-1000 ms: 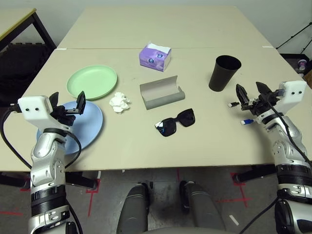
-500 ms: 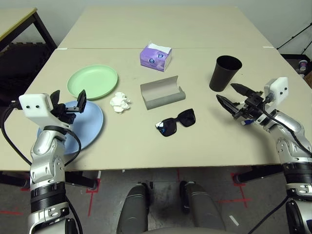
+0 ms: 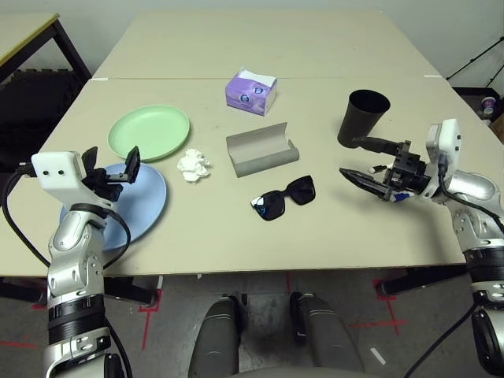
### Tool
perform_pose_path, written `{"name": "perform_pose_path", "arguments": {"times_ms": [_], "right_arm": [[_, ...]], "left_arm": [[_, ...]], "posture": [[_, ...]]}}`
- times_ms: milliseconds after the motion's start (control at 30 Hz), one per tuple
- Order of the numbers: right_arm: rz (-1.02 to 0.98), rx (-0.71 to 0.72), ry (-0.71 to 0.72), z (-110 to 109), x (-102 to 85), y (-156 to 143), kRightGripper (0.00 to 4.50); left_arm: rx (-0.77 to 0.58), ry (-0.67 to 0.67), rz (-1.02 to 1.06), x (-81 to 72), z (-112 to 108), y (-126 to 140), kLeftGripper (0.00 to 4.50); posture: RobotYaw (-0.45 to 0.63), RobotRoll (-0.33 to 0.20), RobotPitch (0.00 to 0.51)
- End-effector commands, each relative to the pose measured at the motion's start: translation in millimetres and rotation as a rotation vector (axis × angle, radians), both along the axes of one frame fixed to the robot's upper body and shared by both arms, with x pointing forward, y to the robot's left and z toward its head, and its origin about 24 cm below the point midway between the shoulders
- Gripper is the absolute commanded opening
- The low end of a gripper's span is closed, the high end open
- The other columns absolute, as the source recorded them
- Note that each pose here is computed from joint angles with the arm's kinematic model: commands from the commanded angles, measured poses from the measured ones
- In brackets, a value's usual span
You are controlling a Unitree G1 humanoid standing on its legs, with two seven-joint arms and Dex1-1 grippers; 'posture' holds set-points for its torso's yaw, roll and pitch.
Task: Organize and tidy the items on the table.
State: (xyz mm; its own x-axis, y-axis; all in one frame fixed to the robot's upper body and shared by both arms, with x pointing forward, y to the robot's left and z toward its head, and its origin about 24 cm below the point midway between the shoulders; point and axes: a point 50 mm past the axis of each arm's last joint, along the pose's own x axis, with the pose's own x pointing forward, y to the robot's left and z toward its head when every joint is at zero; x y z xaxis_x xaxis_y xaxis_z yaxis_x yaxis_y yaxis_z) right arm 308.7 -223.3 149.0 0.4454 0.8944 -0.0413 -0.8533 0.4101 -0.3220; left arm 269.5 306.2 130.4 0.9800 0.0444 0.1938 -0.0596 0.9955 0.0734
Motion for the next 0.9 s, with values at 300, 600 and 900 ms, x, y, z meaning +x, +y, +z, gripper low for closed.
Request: {"name": "perform_pose_path", "arguments": {"times_ms": [300,600,900], "right_arm": [[0.107,-0.104,-0.014,-2.0,2.6,7.0,4.48],[0.139,-0.100,-0.015,-3.5,0.6,14.5,4.48],[0.142,-0.092,-0.018,-3.4,-1.8,16.7,4.48]], "left_arm": [[0.184,0.135,-0.265,-3.9,9.2,1.4,4.50],[0.238,0.261,-0.420,-4.7,36.1,19.3,4.50],[0.137,0.274,-0.227,-4.1,42.0,50.8,4.50]], "posture": [[0.00,0.000,0.138],[0.00,0.000,0.145],[-0.01,0.000,0.144]]}}
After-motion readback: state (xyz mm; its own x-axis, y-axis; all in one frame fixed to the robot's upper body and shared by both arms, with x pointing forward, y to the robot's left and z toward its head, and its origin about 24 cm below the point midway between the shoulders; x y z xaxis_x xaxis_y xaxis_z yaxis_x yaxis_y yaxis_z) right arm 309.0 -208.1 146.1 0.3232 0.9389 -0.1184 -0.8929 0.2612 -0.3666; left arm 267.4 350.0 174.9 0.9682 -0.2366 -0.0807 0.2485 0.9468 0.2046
